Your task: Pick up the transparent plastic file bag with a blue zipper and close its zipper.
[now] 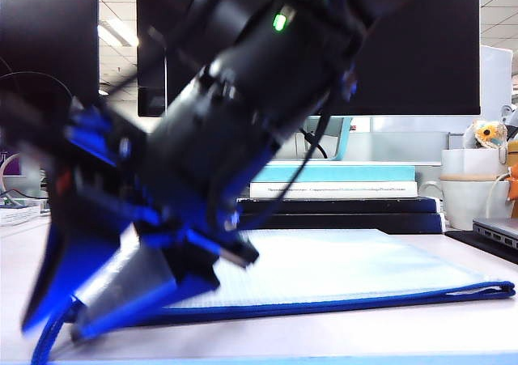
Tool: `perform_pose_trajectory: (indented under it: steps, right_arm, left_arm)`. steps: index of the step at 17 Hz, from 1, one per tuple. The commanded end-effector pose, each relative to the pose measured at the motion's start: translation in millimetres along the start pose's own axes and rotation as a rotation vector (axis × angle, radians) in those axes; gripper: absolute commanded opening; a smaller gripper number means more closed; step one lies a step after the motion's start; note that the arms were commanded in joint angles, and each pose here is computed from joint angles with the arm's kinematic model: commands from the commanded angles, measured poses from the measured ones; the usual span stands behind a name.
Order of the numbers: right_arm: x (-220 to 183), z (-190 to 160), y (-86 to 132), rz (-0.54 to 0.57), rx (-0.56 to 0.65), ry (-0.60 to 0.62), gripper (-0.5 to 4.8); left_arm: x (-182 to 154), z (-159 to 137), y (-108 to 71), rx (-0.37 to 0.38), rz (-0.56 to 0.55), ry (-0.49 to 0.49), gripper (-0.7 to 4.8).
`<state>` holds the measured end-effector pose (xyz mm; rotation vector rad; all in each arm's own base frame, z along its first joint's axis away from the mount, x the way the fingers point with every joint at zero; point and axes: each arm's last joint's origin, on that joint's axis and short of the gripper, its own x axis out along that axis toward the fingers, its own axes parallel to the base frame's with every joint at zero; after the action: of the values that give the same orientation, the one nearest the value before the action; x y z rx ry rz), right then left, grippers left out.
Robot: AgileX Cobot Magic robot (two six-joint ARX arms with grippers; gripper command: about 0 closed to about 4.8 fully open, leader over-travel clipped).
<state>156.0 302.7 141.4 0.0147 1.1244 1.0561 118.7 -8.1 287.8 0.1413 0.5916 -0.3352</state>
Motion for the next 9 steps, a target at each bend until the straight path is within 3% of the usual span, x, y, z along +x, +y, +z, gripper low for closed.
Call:
perform_pose_trajectory:
  steps: [1,2,3,4,6,7,8,9]
  right_arm:
    - [3.2,2.7,0.8,0.01,-0.009,-0.026,1.46]
    - [4.2,3.4,0.9,0.014,-0.013,-0.035,1.41]
    - [6.5,3.6,-0.2,0.01,-0.014,-0.044,0.48]
    - [8.0,3.3,-1.2,-0.005,-0.014,-0.048,-0.08]
    - [10.7,2.0,-2.7,-0.001,-0.01,-0.037,-0.06]
    - [10.4,2.0,-2.6,-0.003,-0.01,-0.037,-0.06]
    - [8.2,3.3,-1.0,0.02,-0.014,-0.037,-0.06]
    - [5.3,4.8,-0.8,0.029,-0.012,-0.04,-0.06]
  left_arm:
    - [-1.4,1.9,-0.2,0.001,-0.003,-0.013,-0.05]
    - [-1.4,1.9,-0.2,0.001,-0.003,-0.013,-0.05]
    - [-1.4,1.9,-0.3,0.0,-0.004,-0.013,-0.05]
    - [-1.4,1.9,-0.3,-0.001,-0.007,-0.013,-0.05]
    - [-1.4,1.9,-0.4,-0.002,-0.008,-0.014,-0.04]
    - [-1.4,2.0,-0.6,-0.001,-0.016,-0.016,0.22]
    - [-1.4,2.2,-1.4,0.007,-0.045,-0.023,1.17]
    - [-1.4,2.3,-2.1,0.011,-0.065,-0.027,1.67]
